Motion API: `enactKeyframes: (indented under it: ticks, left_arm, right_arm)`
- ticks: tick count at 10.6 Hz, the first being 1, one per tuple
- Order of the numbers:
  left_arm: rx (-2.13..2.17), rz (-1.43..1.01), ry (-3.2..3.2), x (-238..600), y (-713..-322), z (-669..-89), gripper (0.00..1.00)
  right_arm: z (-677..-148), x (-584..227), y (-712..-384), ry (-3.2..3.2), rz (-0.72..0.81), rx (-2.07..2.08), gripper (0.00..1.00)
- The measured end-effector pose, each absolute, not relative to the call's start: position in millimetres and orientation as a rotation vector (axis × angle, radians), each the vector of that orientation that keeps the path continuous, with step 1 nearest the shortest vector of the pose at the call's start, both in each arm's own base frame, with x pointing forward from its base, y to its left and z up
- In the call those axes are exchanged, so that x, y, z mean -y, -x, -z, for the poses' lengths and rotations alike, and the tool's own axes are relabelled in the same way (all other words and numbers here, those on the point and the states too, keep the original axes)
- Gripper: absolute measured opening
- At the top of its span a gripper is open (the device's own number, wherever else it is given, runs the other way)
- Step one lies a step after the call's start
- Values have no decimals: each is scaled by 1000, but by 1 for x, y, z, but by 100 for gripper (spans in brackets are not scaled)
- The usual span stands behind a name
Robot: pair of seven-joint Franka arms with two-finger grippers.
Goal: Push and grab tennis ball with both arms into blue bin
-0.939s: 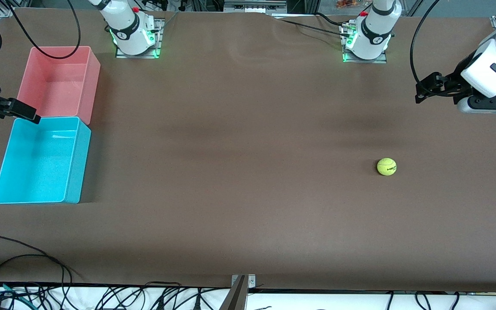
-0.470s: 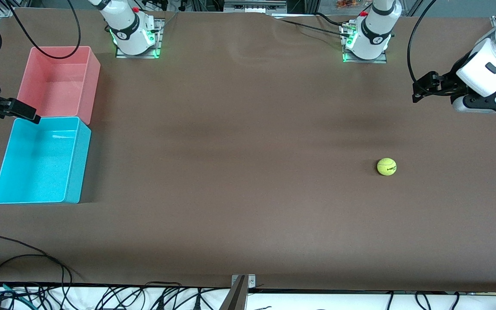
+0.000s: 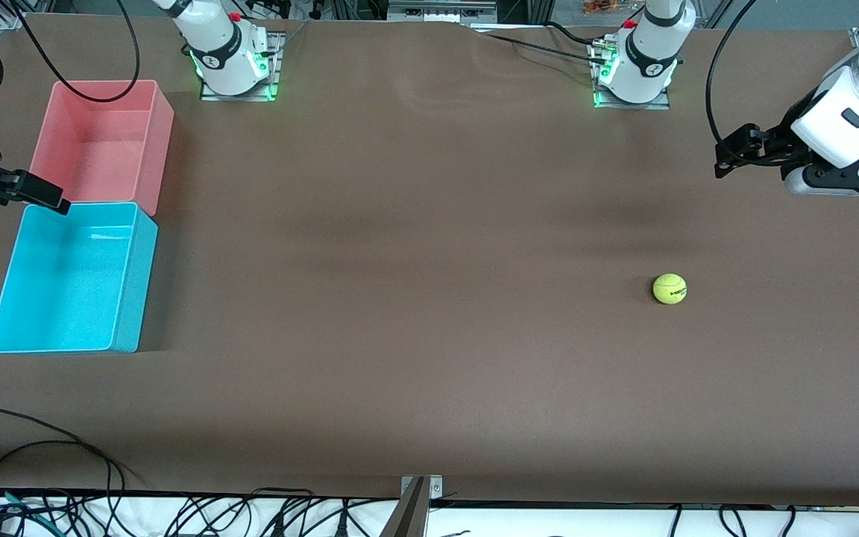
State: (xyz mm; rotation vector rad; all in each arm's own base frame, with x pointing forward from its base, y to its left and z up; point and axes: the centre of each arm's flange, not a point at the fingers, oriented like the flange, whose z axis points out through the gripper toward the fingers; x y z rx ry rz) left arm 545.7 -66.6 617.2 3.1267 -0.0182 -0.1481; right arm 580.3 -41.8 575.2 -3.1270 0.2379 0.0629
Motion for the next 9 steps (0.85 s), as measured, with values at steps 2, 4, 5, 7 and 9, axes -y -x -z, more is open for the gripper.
enactKeyframes:
  ticks: [2, 4, 5, 7, 9]
  left_arm:
    - [4, 148, -3126, 62, -546, -617, 100]
    - [-3, 148, -3126, 59, -547, -617, 100]
    - [-3, 148, -3126, 59, -547, -617, 100]
    - [-3, 148, -3126, 59, -547, -617, 100]
    - [-6, 148, -3126, 58, -547, -617, 100]
  right_arm:
    - [-576, 42, -580, 3127, -62, -238, 100]
    - [-574, 42, -579, 3127, -84, -238, 100]
    - [-574, 42, -578, 3126, -94, -238, 100]
    - [-580, 42, -578, 3127, -81, -238, 100]
    - [-582, 42, -578, 3127, -77, -238, 100]
